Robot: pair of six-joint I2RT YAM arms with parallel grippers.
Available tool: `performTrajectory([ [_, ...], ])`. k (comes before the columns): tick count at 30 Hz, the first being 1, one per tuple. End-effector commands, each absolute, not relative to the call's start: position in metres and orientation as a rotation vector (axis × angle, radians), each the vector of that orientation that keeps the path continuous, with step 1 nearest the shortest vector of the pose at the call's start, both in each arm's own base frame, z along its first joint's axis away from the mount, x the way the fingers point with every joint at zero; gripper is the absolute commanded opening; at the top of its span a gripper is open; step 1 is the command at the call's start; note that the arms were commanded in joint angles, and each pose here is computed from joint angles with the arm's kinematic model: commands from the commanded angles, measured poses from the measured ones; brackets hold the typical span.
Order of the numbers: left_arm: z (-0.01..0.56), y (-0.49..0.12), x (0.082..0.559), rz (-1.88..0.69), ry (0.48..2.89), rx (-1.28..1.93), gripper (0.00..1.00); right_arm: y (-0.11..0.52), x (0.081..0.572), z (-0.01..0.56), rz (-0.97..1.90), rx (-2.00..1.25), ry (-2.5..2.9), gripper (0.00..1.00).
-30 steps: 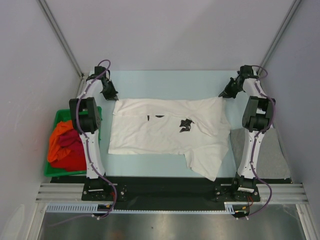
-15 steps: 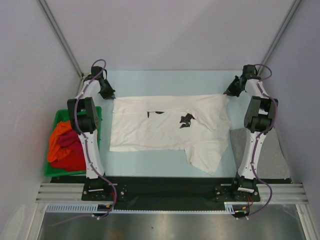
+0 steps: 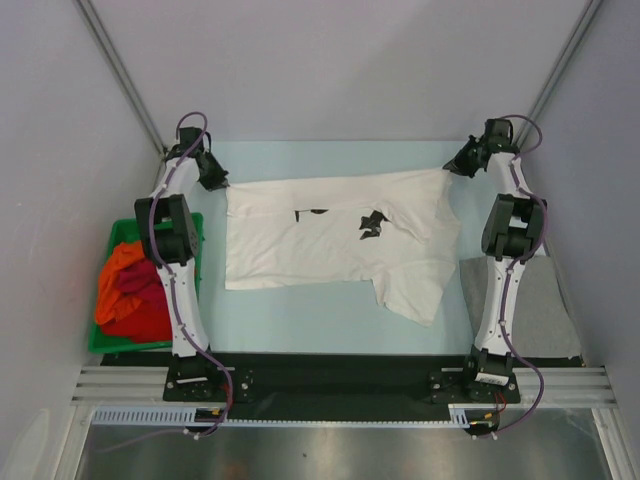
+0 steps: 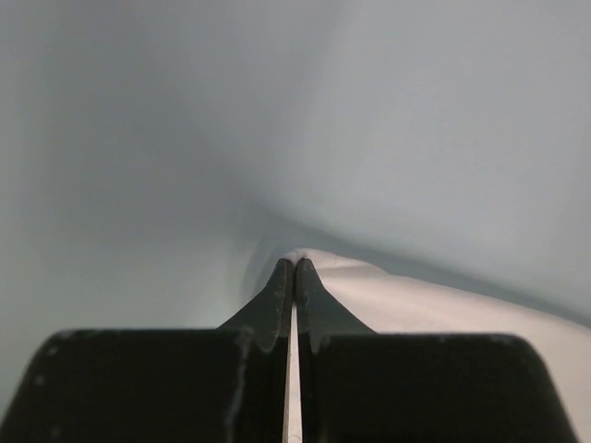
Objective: Fold and stack the t-shirts
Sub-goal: Fold the tshirt
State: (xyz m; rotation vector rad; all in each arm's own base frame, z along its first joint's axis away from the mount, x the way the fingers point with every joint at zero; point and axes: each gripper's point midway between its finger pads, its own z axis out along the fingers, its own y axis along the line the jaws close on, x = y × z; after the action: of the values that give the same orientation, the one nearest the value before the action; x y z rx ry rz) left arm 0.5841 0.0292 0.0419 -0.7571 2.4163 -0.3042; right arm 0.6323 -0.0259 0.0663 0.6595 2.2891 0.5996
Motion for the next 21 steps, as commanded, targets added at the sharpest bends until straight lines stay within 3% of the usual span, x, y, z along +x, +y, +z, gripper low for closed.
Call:
performTrajectory([
  [1, 0.054, 0.056, 0.598, -0.255, 2.343, -0.797, 0.0, -0.032, 0.65, 0.081, 0.596, 0.651, 2.228, 0.06],
  [4, 0.068, 0.06, 0.596, -0.22, 2.332, -0.775, 0.07, -0.033, 0.65, 0.087, 0.579, 0.654, 2.224, 0.16],
  [8, 0.095, 0.069, 0.591, -0.152, 2.312, -0.73, 0.36, -0.052, 0.644, 0.105, 0.471, 0.689, 2.231, 0.24],
  [10, 0.104, 0.069, 0.584, -0.141, 2.319, -0.722, 0.45, -0.065, 0.639, 0.124, 0.413, 0.728, 2.205, 0.37],
  [14, 0.134, 0.067, 0.561, -0.088, 2.315, -0.696, 0.49, -0.106, 0.614, 0.146, 0.297, 0.851, 2.195, 0.4],
  [16, 0.142, 0.057, 0.549, -0.09, 2.331, -0.656, 0.53, -0.113, 0.601, 0.164, 0.282, 0.863, 2.189, 0.48],
  [21, 0.142, 0.016, 0.507, -0.182, 2.406, -0.539, 0.61, -0.081, 0.569, 0.175, 0.366, 0.775, 2.254, 0.62],
])
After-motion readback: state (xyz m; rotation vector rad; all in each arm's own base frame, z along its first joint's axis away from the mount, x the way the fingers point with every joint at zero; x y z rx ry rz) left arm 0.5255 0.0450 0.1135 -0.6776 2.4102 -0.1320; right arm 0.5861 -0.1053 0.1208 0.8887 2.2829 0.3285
